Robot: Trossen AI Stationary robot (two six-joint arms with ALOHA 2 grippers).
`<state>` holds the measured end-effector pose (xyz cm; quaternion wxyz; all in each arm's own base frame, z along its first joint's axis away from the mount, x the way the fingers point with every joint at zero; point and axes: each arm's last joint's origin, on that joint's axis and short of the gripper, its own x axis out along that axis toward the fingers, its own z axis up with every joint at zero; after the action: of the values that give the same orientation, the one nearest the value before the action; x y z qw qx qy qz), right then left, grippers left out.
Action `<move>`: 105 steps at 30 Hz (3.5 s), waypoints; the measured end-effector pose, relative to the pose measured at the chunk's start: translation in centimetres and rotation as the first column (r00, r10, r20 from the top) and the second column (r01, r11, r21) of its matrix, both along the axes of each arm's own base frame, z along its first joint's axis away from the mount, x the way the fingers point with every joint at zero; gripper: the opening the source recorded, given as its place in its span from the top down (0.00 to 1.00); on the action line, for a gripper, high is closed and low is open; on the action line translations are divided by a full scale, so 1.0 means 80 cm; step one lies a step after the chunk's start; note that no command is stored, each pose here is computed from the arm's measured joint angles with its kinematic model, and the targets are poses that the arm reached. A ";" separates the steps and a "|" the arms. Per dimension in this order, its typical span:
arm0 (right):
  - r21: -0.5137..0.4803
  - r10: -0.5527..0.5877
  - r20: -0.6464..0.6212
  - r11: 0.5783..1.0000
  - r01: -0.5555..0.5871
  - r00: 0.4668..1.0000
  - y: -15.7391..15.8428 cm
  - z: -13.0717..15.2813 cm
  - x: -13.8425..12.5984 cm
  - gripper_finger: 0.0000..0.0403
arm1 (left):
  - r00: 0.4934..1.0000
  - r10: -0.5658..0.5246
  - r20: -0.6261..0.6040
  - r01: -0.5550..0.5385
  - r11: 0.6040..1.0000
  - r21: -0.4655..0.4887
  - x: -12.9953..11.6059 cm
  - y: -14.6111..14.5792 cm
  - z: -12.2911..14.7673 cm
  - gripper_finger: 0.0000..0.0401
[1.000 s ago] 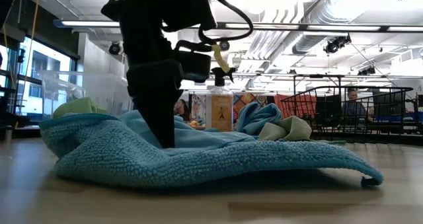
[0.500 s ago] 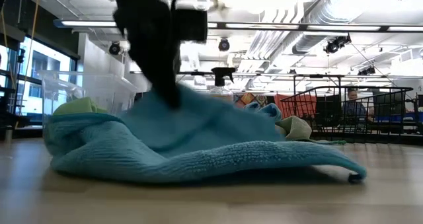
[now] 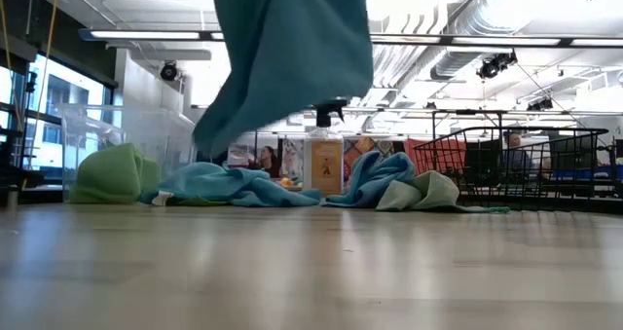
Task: Sort microfiber towel by color & place in baskets
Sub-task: Put the blue microfiber cloth into the basket
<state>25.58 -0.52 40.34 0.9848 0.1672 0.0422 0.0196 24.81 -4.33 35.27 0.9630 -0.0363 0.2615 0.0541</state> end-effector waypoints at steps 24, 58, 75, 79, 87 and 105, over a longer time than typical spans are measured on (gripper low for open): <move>-0.402 -0.110 -0.386 0.914 -0.059 0.916 0.022 -0.009 0.119 0.37 | 0.987 0.152 0.052 -0.153 0.988 0.025 0.008 0.040 0.005 1.00; -0.500 -0.236 -0.440 0.866 -0.019 0.866 0.020 -0.059 0.166 0.85 | 0.985 0.133 0.107 -0.139 0.989 0.042 0.011 0.040 0.012 1.00; -0.497 -0.204 -0.484 0.865 -0.075 0.851 0.019 -0.037 0.133 0.99 | 0.994 0.035 0.100 -0.037 0.999 0.022 -0.011 0.038 0.029 0.58; -0.487 -0.210 -0.514 0.870 -0.081 0.832 0.018 -0.023 0.107 0.99 | 0.995 0.066 0.076 -0.069 0.997 0.029 -0.034 0.041 0.036 0.46; -0.470 -0.292 -0.620 0.882 -0.047 0.728 0.012 -0.003 0.042 1.00 | 0.982 0.183 0.039 -0.183 0.983 -0.008 -0.072 0.047 0.027 0.38; -0.489 -0.537 -0.578 0.831 0.265 0.615 0.034 0.045 -0.137 1.00 | 0.947 0.244 0.211 -0.225 0.968 -0.108 -0.081 0.049 0.009 0.38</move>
<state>14.65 2.17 43.90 0.8856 -0.0138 0.3722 -0.2775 18.32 -0.44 36.01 0.9706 -0.1127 0.1479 0.1530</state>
